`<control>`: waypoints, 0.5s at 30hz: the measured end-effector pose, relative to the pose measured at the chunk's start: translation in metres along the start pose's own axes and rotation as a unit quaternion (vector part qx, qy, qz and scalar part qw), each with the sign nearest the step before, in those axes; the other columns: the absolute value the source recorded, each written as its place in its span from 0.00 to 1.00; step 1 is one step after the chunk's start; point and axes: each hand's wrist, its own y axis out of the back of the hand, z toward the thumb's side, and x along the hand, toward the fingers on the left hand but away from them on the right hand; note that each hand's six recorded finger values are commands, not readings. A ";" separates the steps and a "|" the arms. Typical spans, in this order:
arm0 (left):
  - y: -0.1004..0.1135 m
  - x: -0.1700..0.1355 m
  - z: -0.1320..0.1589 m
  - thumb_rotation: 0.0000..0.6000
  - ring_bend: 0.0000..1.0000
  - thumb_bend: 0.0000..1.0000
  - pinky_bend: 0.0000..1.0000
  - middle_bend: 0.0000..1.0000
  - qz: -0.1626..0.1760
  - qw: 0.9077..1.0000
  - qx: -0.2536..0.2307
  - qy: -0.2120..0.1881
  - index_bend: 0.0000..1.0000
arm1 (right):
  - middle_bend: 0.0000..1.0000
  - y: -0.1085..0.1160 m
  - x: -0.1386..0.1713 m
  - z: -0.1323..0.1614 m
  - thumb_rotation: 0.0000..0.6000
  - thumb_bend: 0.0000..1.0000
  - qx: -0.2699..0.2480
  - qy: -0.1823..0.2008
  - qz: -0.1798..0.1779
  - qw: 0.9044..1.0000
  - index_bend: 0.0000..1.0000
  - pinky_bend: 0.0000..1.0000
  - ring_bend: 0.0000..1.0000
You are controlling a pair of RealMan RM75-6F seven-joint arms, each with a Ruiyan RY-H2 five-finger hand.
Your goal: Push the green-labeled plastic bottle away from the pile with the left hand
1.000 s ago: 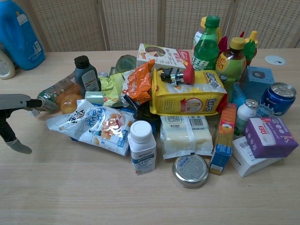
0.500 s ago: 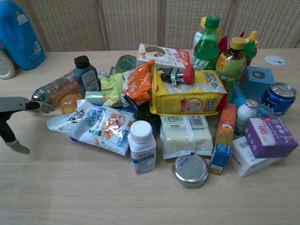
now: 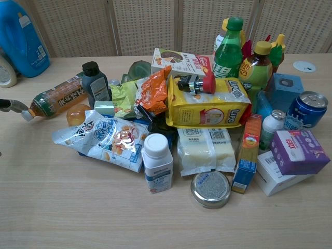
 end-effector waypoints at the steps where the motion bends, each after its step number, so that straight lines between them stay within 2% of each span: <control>1: 0.001 0.000 0.000 1.00 0.00 0.04 0.00 0.00 0.001 1.000 0.000 -0.002 0.00 | 0.00 0.000 0.000 0.000 1.00 0.00 0.001 0.001 0.001 1.000 0.00 0.00 0.00; 9: 0.013 -0.004 0.003 1.00 0.00 0.04 0.00 0.00 0.031 0.999 0.009 -0.022 0.00 | 0.00 -0.005 0.001 0.005 1.00 0.00 0.006 0.008 0.007 1.000 0.00 0.00 0.00; 15: 0.003 -0.002 0.018 1.00 0.00 0.04 0.00 0.00 0.015 0.999 0.002 -0.041 0.00 | 0.00 -0.004 0.002 0.005 1.00 0.00 0.004 0.007 0.005 1.000 0.00 0.00 0.00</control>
